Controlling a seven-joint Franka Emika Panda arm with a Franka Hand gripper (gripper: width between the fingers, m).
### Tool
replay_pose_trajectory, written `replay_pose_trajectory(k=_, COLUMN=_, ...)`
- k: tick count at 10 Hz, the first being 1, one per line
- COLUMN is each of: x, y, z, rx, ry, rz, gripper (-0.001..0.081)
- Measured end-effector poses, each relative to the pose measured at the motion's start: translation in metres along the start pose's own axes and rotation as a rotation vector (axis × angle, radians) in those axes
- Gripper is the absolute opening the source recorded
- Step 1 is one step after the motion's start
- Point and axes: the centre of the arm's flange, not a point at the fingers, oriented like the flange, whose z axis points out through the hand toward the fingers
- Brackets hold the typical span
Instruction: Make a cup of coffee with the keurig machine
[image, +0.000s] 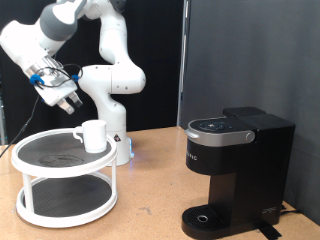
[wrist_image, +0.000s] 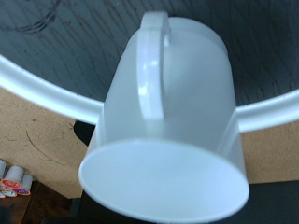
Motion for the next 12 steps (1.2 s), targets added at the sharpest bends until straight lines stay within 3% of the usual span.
replay_pose_trajectory(k=4, x=0.012, y=-0.007, z=0.023, rx=0.021, ry=0.021, rz=-0.002, gripper=0.0734)
replay_pose_trajectory(k=12, x=0.022, y=-0.019, z=0.036, rx=0.032, ry=0.048, rz=-0.007, gripper=0.0734)
